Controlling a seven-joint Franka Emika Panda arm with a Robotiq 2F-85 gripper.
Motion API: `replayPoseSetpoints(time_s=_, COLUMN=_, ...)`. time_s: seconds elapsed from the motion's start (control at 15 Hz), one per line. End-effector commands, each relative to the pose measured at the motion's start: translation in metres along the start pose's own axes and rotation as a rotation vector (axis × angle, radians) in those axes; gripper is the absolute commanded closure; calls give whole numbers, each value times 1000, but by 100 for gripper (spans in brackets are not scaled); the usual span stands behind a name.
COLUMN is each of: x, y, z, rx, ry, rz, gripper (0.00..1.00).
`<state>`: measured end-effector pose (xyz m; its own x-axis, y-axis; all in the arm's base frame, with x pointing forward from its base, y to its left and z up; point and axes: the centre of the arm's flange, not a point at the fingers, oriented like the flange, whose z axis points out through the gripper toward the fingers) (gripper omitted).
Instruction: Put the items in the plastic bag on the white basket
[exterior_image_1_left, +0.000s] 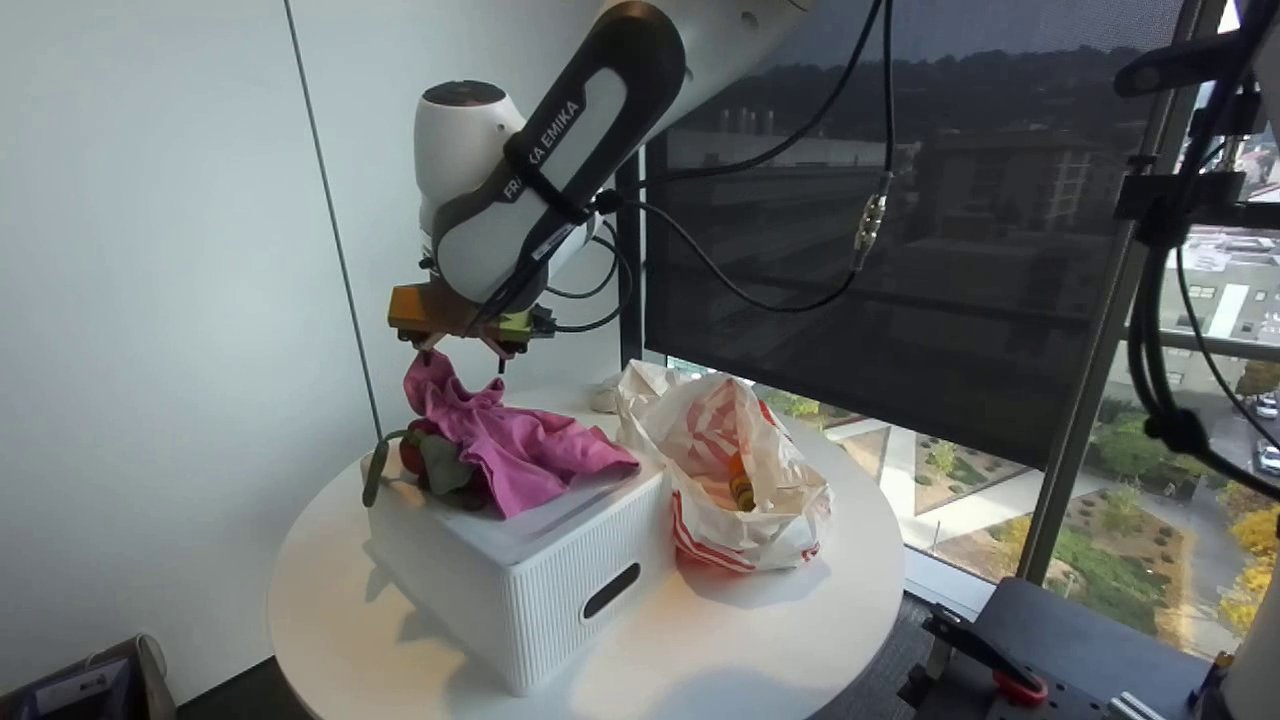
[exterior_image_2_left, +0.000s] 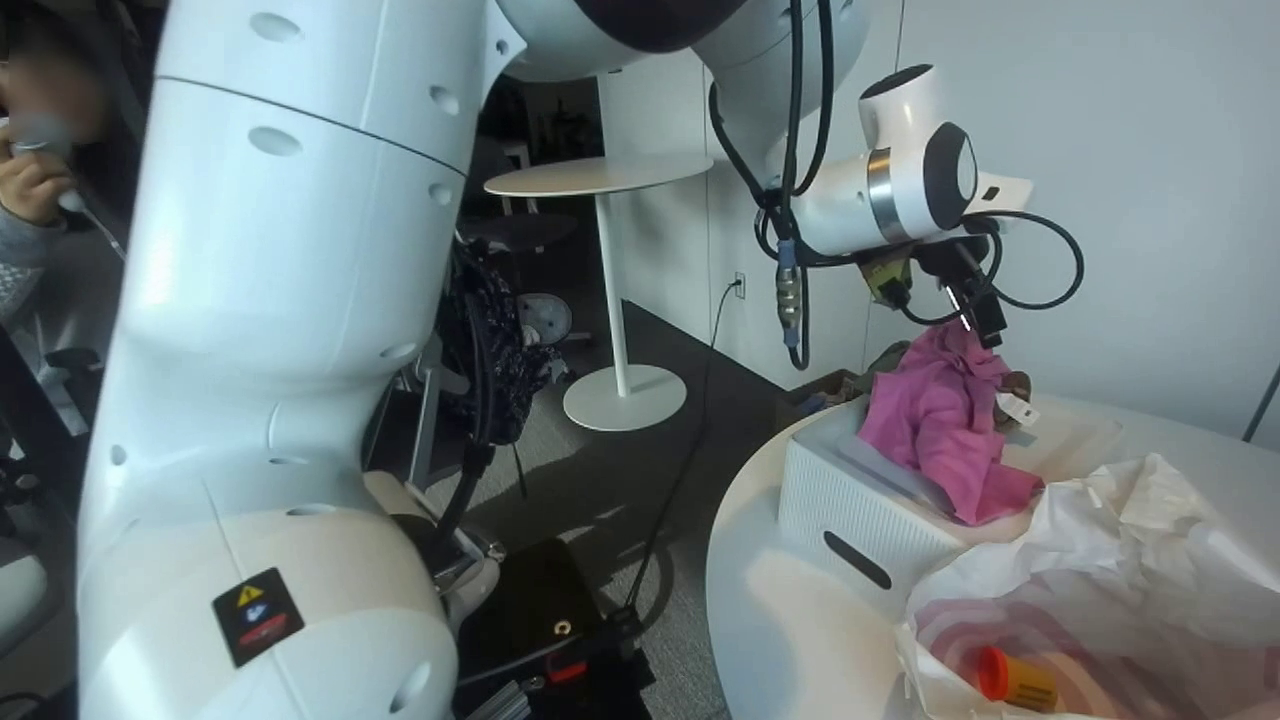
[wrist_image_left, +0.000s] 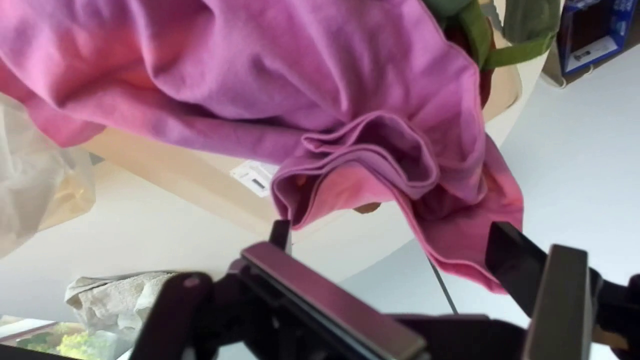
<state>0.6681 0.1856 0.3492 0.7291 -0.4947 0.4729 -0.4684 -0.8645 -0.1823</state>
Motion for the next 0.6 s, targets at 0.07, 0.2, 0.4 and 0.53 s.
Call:
replayPoseSetpoints(time_s=0.07, x=5, y=53, z=-55, rx=-49, ry=19, rz=131, gripper=0)
replayPoseSetpoints(time_s=0.2, x=4, y=79, z=-67, rx=-108, ry=23, rz=176, gripper=0)
replayPoseSetpoints(time_s=0.4, x=6, y=117, z=-84, rx=-184, ry=6, rz=263, gripper=0)
replayPoseSetpoints(time_s=0.53, x=7, y=140, z=-95, rx=-231, ry=-22, rz=321, gripper=0)
